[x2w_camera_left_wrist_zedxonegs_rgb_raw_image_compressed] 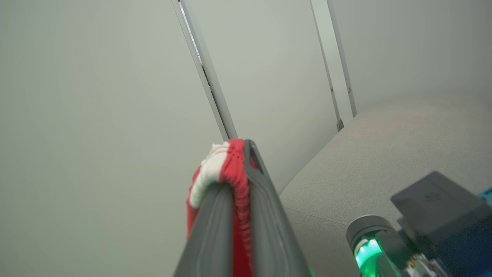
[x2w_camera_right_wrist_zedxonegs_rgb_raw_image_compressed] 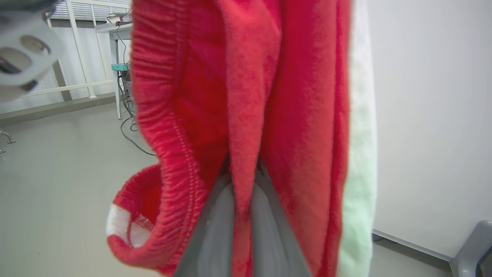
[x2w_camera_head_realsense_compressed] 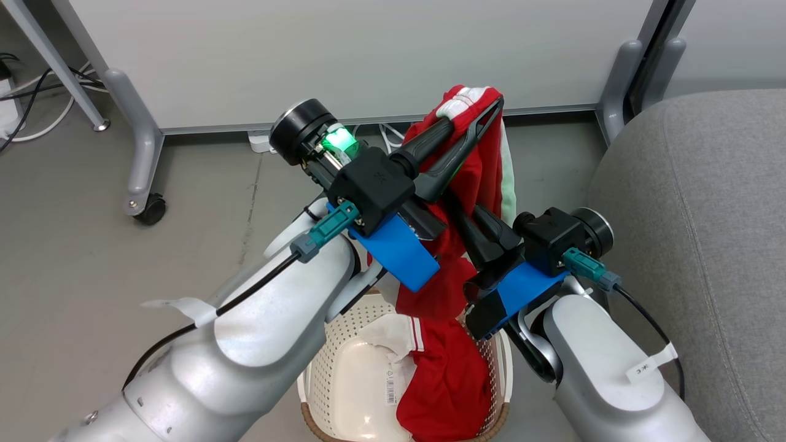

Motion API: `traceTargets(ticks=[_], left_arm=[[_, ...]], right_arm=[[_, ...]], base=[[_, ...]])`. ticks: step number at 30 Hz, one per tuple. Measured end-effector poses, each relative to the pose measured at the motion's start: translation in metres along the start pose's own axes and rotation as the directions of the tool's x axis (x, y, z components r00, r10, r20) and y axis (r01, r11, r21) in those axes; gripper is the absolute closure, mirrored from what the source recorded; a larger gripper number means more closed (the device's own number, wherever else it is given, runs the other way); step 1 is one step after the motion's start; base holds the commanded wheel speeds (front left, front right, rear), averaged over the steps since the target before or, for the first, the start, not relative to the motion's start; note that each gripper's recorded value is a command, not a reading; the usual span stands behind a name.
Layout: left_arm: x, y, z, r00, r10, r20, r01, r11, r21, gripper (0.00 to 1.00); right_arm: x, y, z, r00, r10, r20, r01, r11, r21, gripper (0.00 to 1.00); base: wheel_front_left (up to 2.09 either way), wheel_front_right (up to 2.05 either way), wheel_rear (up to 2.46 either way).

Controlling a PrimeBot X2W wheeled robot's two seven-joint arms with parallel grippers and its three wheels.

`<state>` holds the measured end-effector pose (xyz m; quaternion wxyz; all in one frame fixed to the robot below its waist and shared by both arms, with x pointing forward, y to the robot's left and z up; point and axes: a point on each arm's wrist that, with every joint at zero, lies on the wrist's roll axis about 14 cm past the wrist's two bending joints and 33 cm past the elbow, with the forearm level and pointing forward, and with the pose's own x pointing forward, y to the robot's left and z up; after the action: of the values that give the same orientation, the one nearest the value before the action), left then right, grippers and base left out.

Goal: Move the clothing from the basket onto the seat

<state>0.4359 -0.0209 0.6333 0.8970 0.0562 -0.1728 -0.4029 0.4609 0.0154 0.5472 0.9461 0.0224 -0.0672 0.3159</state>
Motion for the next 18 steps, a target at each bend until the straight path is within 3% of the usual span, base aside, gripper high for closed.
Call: traceTargets(ticks=[15, 16, 17, 18], left_arm=[[0.000, 0.002, -0.007, 1.000, 0.010, -0.016, -0.011, 1.000, -0.025, 1.00], [0.000, 0.002, -0.009, 1.000, 0.013, -0.022, -0.014, 0.999, -0.033, 0.73], [0.000, 0.002, -0.010, 1.000, 0.012, -0.026, -0.013, 0.999, -0.035, 0.00], [0.000, 0.002, -0.012, 0.999, 0.011, -0.030, -0.012, 0.999, -0.038, 0.00]], right_arm=[[-0.002, -0.001, 0.001, 1.000, -0.006, 0.004, 0.006, 1.000, 0.010, 1.00], [-0.002, -0.002, 0.001, 1.000, -0.007, 0.004, 0.007, 1.000, 0.011, 1.00], [-0.002, -0.002, 0.001, 1.000, -0.008, 0.004, 0.008, 1.000, 0.012, 1.00], [-0.002, -0.003, 0.000, 1.000, -0.009, 0.004, 0.009, 1.000, 0.014, 1.00]], base=[[0.00, 0.00, 0.00], [0.00, 0.00, 0.00], [0.00, 0.00, 0.00], [0.00, 0.00, 0.00]])
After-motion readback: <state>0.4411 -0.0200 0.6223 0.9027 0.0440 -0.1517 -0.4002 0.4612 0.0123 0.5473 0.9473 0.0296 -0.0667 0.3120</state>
